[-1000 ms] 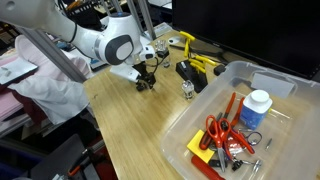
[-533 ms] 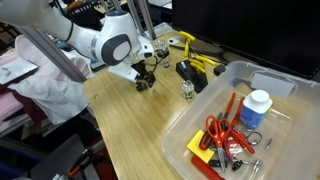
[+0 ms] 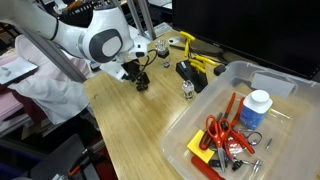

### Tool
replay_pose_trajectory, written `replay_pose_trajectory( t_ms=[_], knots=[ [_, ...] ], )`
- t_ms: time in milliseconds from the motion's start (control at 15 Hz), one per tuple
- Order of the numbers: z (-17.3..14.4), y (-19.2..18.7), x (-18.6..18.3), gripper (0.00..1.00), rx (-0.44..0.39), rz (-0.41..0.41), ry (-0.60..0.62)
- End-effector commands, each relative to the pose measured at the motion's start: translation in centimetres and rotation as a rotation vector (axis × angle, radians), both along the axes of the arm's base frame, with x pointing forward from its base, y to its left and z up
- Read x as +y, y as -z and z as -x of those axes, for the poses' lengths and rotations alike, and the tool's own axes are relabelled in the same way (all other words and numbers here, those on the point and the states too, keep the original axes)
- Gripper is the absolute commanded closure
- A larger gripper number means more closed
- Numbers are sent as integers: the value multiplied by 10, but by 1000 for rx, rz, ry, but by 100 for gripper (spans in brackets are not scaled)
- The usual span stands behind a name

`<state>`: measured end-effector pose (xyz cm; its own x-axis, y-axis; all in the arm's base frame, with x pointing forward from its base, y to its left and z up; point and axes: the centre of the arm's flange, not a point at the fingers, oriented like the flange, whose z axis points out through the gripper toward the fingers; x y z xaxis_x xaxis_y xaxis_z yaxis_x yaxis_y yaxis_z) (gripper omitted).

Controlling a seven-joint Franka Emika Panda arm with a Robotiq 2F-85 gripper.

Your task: Put the black object on the table in the storage bin

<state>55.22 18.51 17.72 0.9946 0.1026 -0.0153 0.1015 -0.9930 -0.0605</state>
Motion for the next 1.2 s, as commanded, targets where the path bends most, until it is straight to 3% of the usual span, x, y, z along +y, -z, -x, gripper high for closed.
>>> replay_pose_trajectory(
  t_ms=[0, 400, 800, 1133],
  knots=[
    [1, -1, 1, 0, 3, 1, 5],
    [-9, 7, -1, 0, -17, -29, 127],
    [-19, 21, -8, 0, -24, -9, 291],
    [-12, 23, 7, 0, -10, 11, 365]
  ],
)
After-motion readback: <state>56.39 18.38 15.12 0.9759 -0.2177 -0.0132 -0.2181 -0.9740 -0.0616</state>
